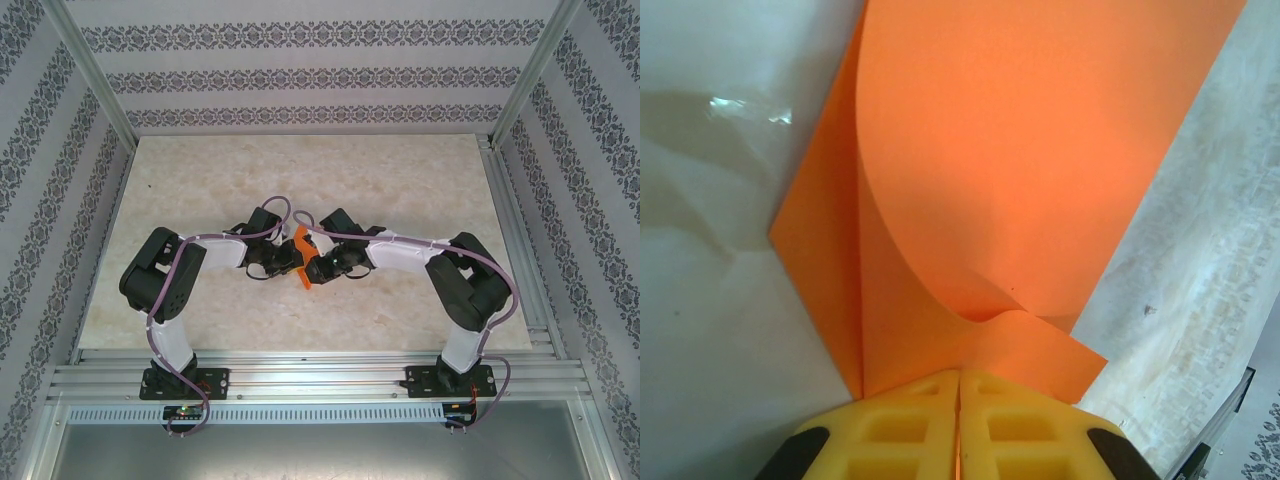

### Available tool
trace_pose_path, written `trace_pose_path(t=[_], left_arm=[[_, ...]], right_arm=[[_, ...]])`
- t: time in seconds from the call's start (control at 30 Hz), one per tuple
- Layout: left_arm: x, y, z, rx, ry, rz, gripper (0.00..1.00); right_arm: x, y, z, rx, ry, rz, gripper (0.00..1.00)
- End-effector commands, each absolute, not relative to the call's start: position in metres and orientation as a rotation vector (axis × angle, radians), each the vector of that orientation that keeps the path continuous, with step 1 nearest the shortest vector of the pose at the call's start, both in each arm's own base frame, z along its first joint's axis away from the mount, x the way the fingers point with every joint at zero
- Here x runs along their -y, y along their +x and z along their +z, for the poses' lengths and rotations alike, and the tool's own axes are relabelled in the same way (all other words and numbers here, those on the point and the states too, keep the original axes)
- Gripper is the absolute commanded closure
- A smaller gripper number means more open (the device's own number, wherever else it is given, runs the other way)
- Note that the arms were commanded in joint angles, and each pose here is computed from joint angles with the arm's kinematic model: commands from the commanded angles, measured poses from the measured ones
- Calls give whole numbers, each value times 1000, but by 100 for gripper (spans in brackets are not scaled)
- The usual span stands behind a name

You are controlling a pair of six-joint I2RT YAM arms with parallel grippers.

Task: Fold a paper plane with a square sheet of paper (fold left side to right side)
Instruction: Third fold the triangle at the center of the table.

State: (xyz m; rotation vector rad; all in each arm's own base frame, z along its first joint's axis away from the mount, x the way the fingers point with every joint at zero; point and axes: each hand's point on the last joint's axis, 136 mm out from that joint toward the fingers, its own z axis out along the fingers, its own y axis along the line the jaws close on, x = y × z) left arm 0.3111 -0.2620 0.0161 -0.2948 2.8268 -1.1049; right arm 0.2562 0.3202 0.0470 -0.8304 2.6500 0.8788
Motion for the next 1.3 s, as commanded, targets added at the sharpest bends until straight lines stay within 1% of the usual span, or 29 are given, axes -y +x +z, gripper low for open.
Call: trace_pose_path(t=[0.0,0.1,0.17,0.5,0.73,1.0,1.1,1.27], left_arm=[[241,287,-26,-2979,-346,-888,92],[242,286,-26,-2981,-341,-886,92],[241,286,-26,-2982,-343,-886,92],[242,285,-28,-2989,-339,-890,92],[242,285,-28,-2988,-343,-888,92],[242,286,-28,-2989,-338,-883,92],[241,285,-29,-2991,-340,-879,92],[242,285,-28,-2991,-337,-882,93]], right_arm=[[-314,258,65,-2578,-861,843,86],[-325,256,79,-2520,-883,901,86],[-334,252,79,-2494,-924,903,86],[-348,250,50,-2465,-1074,772,87],[-338,241,23,-2553,-1119,675,87],[-324,226,6,-2643,-1127,603,87],[-321,228,12,-2644,-1051,665,86],[-323,247,56,-2563,-830,952,84]])
